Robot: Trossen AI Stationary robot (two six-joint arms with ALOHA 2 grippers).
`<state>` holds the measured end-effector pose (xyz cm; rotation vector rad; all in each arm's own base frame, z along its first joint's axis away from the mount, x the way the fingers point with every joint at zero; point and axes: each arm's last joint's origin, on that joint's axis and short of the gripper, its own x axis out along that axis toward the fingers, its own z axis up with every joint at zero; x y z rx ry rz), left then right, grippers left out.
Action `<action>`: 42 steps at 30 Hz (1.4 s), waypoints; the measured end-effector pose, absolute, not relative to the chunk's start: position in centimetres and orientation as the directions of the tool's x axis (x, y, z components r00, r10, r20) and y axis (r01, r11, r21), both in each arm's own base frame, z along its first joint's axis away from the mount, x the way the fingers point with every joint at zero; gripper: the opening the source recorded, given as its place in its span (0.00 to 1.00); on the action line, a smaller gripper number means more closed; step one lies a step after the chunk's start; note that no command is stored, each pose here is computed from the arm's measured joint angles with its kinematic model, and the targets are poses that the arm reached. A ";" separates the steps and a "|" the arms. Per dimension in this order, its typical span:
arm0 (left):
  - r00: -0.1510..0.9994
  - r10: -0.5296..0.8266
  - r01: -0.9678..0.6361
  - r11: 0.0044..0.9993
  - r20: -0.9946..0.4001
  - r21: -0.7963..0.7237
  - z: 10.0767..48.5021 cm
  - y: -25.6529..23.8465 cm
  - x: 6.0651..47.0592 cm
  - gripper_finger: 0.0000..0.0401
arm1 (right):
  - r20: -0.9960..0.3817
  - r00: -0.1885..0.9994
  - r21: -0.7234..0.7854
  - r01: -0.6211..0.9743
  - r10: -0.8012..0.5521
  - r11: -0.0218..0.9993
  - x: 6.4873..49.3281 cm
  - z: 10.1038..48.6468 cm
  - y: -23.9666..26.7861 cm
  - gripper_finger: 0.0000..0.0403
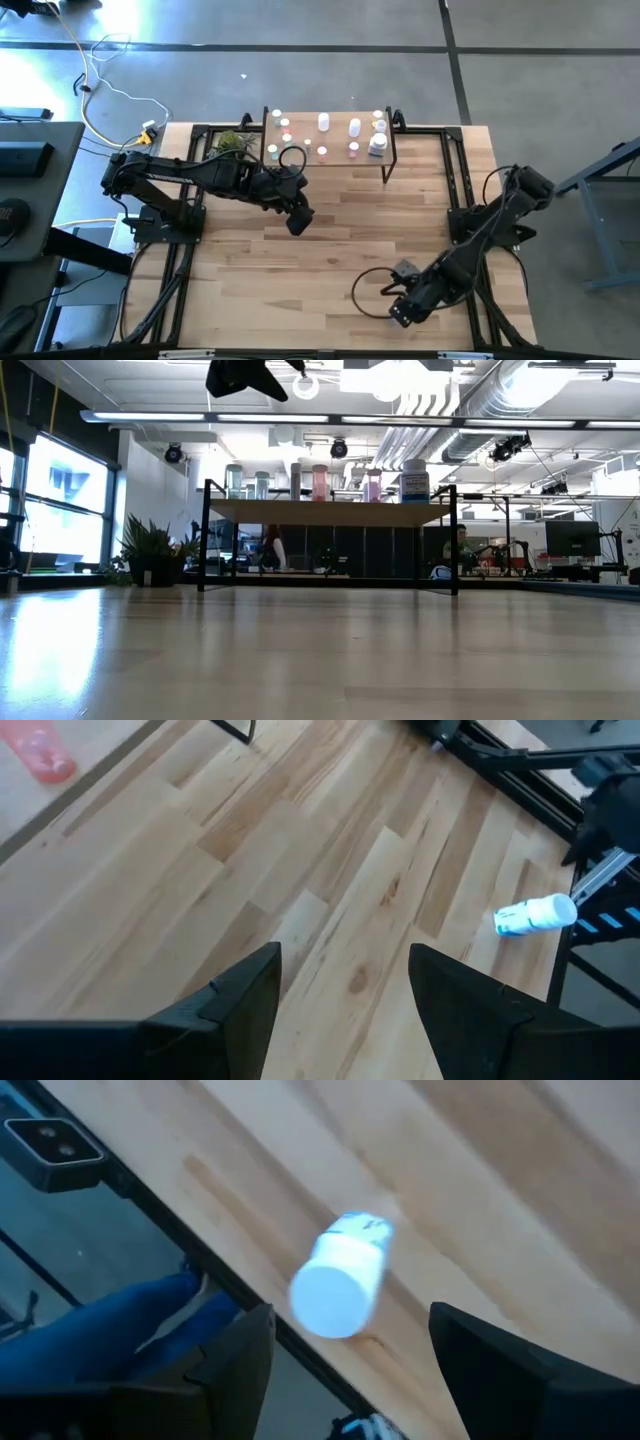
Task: Pick and place medicine bottles onto shelf by color
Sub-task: Put the white blue pill bottle on the shelf
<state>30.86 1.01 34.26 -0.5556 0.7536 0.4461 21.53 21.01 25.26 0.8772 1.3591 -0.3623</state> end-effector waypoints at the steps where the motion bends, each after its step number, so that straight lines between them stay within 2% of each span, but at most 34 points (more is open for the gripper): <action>1: 0.650 0.179 -0.558 0.772 -0.739 -0.304 34.3 1.0 30.9 0.53 | -0.940 0.221 0.339 0.692 0.260 0.637 21.7 25.0 21.3 0.64; 7: 0.650 0.180 -0.556 0.775 -0.739 -0.301 34.3 1.0 30.9 0.53 | -0.946 0.199 0.317 0.727 0.255 0.609 22.1 23.4 22.7 0.64; 15: 0.650 0.180 -0.556 0.774 -0.739 -0.301 34.3 1.0 30.9 0.53 | -0.963 0.159 0.263 0.734 0.219 0.626 22.4 21.5 23.5 0.64; 31: 0.649 0.182 -0.558 0.774 -0.739 -0.300 34.3 1.0 30.9 0.53 | -0.967 0.134 0.245 0.728 0.217 0.640 22.6 20.5 24.0 0.57; 42: 0.649 0.182 -0.558 0.774 -0.739 -0.300 34.3 1.0 30.9 0.53 | -0.985 0.041 0.154 0.642 0.166 0.751 21.4 20.3 23.7 0.57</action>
